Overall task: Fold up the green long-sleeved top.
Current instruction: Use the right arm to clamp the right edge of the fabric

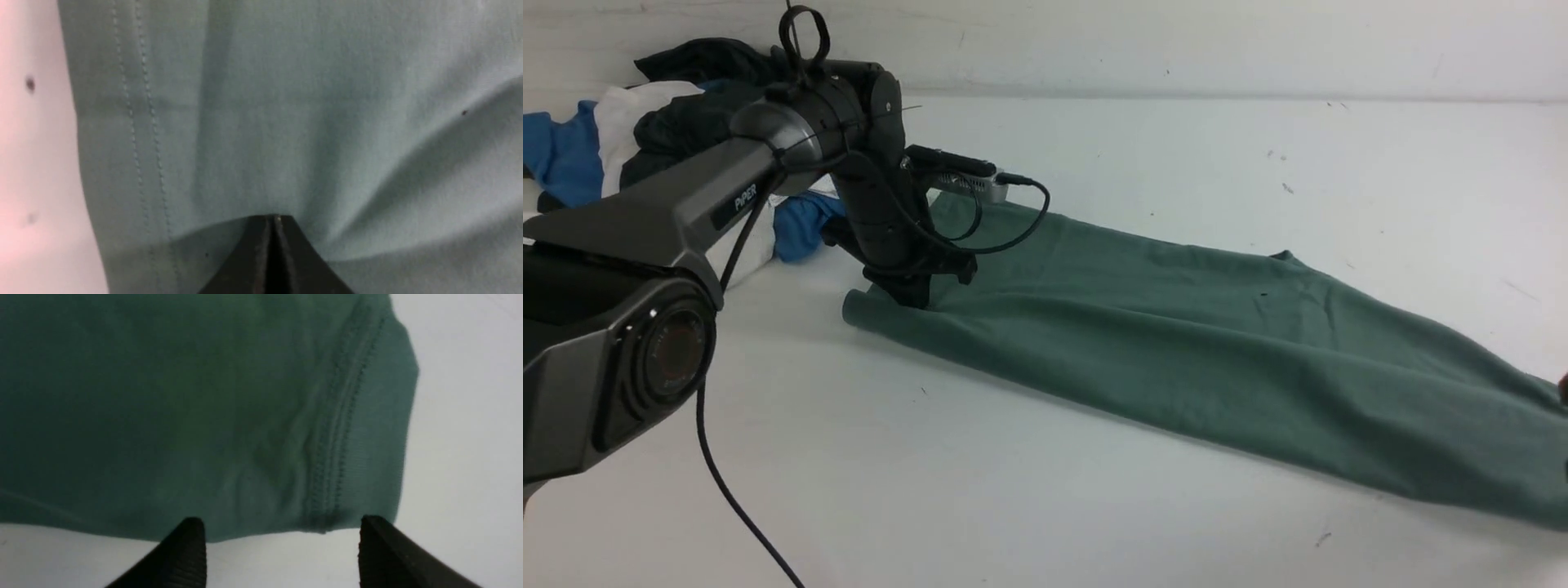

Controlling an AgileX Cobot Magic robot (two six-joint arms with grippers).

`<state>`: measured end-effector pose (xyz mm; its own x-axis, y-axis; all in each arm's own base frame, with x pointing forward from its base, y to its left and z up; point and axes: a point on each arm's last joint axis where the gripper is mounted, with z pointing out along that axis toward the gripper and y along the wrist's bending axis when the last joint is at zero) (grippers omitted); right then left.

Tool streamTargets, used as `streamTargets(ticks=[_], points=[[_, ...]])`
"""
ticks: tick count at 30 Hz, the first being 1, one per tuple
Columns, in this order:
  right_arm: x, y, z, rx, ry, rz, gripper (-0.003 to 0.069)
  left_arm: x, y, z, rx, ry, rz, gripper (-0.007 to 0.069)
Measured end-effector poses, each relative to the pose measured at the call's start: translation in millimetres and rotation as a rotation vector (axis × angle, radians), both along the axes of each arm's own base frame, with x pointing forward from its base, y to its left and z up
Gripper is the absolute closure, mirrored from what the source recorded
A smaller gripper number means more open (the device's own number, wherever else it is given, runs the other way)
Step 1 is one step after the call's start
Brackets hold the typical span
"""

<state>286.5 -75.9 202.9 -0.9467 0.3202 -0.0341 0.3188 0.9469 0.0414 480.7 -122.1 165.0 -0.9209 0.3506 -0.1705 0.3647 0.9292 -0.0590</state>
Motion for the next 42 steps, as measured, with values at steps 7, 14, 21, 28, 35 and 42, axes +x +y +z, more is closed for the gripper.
streamTargets(ticks=[7,14,21,28,35,42], points=[[5,22,0,-0.004,-0.006,0.088,0.0197,-42,24,-2,0.037,0.124,0.036,0.0629],[7,26,1,0.02,-0.019,0.092,0.0197,-83,51,6,0.114,0.197,0.079,0.0629],[21,47,15,0.051,-0.091,0.199,0.0256,-91,55,49,0.089,0.091,0.105,0.0629],[32,63,22,0.037,-0.158,0.255,0.0384,-126,39,72,0.06,0.057,0.062,0.0629],[31,61,20,0.01,-0.13,0.273,0.0423,-142,48,12,0.097,0.107,0.127,0.0629],[24,54,20,-0.044,-0.042,0.314,0.0423,-149,51,10,0.107,0.122,0.14,0.0629]])
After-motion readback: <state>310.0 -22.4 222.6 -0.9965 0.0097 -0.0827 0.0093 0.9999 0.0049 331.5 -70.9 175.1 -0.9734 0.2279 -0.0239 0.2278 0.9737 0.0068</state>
